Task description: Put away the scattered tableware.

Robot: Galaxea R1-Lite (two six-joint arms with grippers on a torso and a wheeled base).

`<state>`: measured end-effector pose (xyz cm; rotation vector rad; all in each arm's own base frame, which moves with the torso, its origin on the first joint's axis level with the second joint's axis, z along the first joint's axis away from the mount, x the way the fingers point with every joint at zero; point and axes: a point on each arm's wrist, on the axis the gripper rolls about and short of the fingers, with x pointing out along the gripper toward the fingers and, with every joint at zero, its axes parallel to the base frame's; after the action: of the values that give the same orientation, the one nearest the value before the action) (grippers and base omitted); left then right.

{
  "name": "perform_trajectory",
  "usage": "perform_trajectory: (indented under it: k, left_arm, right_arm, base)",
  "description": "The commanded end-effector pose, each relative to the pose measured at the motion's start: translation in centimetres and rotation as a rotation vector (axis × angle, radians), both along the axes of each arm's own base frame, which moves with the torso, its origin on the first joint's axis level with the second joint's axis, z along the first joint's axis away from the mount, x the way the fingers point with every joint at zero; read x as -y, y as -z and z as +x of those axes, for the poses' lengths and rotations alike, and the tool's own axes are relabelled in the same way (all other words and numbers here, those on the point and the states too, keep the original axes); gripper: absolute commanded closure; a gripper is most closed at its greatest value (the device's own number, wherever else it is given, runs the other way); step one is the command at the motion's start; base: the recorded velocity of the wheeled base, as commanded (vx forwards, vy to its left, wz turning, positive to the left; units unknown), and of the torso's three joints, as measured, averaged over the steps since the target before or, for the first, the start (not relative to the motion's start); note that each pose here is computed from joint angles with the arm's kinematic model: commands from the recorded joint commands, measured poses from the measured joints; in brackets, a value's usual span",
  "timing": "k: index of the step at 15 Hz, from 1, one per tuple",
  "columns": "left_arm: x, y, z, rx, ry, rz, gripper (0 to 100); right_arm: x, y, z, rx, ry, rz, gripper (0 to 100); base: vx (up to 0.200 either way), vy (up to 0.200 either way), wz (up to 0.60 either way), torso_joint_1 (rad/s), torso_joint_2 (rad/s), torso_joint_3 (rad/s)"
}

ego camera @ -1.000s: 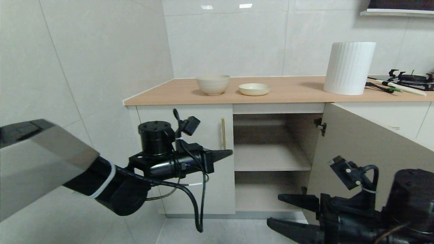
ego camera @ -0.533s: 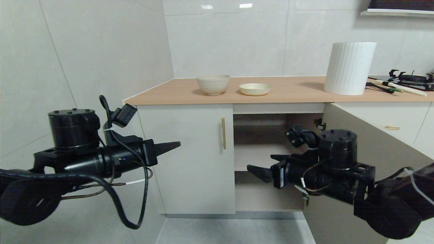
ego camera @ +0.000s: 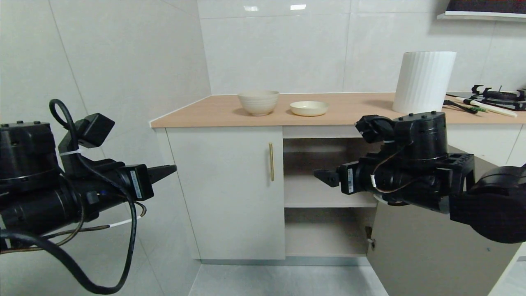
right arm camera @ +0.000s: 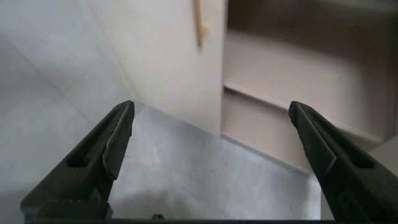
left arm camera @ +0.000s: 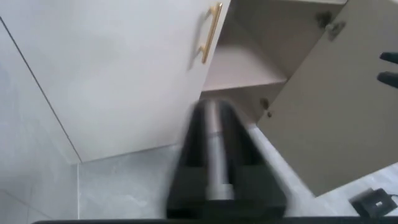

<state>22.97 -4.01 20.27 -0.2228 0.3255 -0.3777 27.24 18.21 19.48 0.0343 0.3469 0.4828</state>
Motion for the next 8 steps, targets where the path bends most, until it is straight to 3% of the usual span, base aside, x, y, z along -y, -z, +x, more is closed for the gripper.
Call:
perform_trajectory:
  k: [1, 5, 8]
  left_arm:
    - [0.0, -0.5, -0.2, 0.021, 0.0, -0.007, 0]
    - [-0.1, -1.7, -1.7, 0.091, 0.069, -0.034, 0]
    - [-0.1, -1.8, -2.0, 0.094, 0.076, -0.036, 0]
  right_arm:
    - [0.5, -1.6, -1.0, 0.035, -0.003, 0.026, 0]
    - [1.2, -3.0, -2.1, -0.002, -0.001, 0.014, 0]
    - [1.3, -3.7, -2.2, -0.008, 0.011, 0.061, 0]
  base:
    - [0.0, 0.0, 0.0, 0.0, 0.0, 0.0]
    - [0.0, 0.0, 0.0, 0.0, 0.0, 0.0]
    - [0.0, 0.0, 0.0, 0.0, 0.0, 0.0]
